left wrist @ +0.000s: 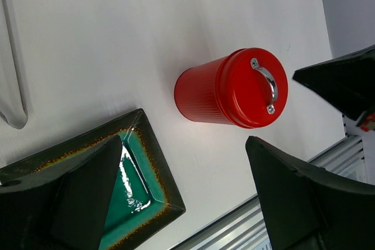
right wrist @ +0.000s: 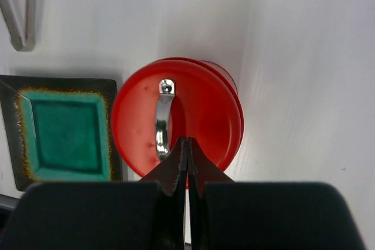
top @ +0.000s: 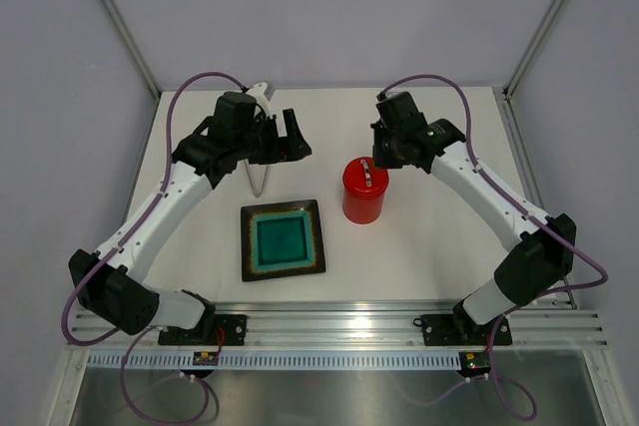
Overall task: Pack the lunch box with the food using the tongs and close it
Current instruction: Close the box lid on the packing box.
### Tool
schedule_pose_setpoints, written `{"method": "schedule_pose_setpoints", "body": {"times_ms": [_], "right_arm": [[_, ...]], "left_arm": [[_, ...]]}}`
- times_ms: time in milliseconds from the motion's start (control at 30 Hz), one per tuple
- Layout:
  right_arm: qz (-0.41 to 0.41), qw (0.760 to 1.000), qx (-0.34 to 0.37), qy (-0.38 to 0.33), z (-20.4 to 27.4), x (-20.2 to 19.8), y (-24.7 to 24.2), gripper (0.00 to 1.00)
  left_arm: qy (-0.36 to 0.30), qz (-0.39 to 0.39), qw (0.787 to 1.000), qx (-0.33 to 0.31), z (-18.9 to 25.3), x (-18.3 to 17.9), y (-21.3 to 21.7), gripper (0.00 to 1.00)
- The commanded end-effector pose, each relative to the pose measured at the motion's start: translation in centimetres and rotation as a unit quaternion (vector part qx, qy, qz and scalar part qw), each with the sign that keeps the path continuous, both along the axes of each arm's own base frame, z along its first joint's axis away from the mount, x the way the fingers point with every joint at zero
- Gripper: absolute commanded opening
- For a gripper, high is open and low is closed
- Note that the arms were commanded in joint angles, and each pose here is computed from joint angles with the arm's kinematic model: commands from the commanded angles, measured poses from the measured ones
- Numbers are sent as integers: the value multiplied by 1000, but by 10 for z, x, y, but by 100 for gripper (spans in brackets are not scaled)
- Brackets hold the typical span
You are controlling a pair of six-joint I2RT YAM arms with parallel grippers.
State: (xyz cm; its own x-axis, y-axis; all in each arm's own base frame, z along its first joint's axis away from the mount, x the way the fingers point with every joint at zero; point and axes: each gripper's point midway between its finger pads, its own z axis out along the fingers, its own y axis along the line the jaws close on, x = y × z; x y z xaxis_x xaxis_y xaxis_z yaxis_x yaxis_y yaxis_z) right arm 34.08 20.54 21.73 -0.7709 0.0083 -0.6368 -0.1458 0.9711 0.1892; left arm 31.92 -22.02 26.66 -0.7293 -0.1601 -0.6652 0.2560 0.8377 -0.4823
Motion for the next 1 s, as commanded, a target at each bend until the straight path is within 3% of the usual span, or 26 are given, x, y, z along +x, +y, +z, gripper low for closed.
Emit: {"method": "schedule_pose_setpoints", "body": {"times_ms": [0,100,233,633,833,967], "right_arm": [[11,998,1,57,-45,-11,6,0],[11,997,3,79,-64,-18,7,0],[11,998,11,67,-53,-17,8,0],[31,998,43,-45,61,6,20,0],[50,998,37,-29,47,3,38,0],[57,997,38,20,2,-10,43,0]], "left_arm": [[-24,-17,999,-37,24,8,-16,90],[-22,-20,999,-36,22,7,-18,90],[-19,-23,999,-36,20,7,-21,90],[-22,-21,999,-33,20,5,-26,90],[-37,-1,999,-32,30,2,-15,90],[-47,11,998,-32,35,0,-5,90]]}}
